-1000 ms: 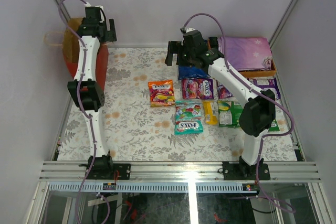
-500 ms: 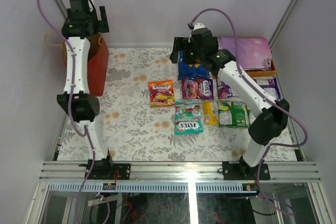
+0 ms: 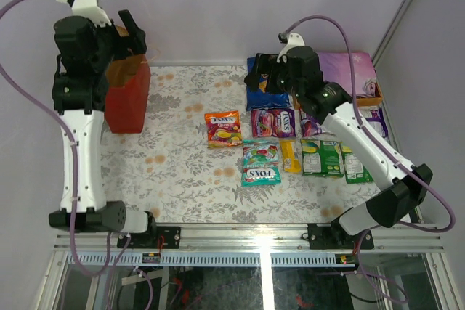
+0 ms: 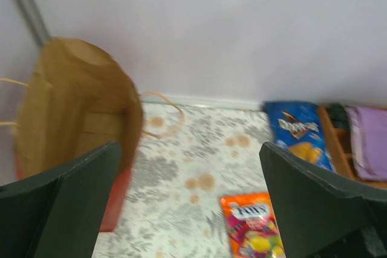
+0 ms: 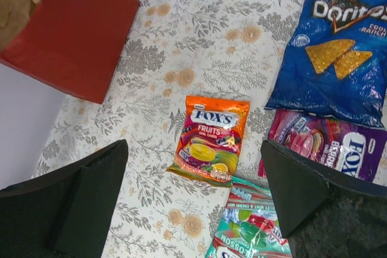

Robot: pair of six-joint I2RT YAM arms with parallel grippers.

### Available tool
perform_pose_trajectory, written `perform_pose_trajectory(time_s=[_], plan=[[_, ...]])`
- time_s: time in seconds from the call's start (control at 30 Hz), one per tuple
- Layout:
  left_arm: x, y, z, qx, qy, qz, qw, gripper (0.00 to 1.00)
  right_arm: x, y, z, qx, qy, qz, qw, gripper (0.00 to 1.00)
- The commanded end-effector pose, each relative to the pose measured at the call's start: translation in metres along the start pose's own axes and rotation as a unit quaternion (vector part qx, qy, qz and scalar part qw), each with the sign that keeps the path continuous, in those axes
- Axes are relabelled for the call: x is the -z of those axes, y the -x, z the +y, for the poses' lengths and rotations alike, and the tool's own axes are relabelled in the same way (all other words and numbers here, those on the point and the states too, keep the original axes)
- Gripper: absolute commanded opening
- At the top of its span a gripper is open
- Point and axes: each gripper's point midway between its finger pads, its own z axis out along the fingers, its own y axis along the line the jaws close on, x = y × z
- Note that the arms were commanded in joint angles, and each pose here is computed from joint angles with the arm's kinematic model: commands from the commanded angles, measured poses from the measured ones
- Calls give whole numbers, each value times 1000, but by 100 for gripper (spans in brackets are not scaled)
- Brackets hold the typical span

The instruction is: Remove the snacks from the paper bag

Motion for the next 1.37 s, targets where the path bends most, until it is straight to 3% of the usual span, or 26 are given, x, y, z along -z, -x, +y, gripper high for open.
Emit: perform_pose_trajectory(time_s=[0.0, 0.13, 0.3, 0.43, 0.57, 0.77, 0.93, 1.33], plan=[[29, 10, -59, 33, -111, -61, 991, 99, 15, 11, 2, 0, 20, -49, 999, 100], [51, -18, -95, 48, -170, -60, 983, 100, 29, 8, -7, 4, 13, -76, 997, 99], [52, -97, -132, 70, -216, -8, 974, 100, 42, -6, -33, 9, -32, -90, 995, 99], [56, -169, -172, 58, -237, 49, 969, 100, 41, -42, -56, 3, -67, -60, 996, 99], [51, -215, -189, 28, -217, 81, 972, 100, 37, -85, -78, -5, -94, -22, 995, 99], [42, -225, -183, 19, -199, 49, 978, 100, 40, -105, -99, -3, -129, -20, 991, 99], [28, -235, -175, 13, -162, 69, 984, 100, 38, -111, -95, -15, -110, -22, 994, 99], [33, -221, -166, 29, -144, 52, 988, 100, 48, -104, -97, 14, -113, -35, 993, 100]])
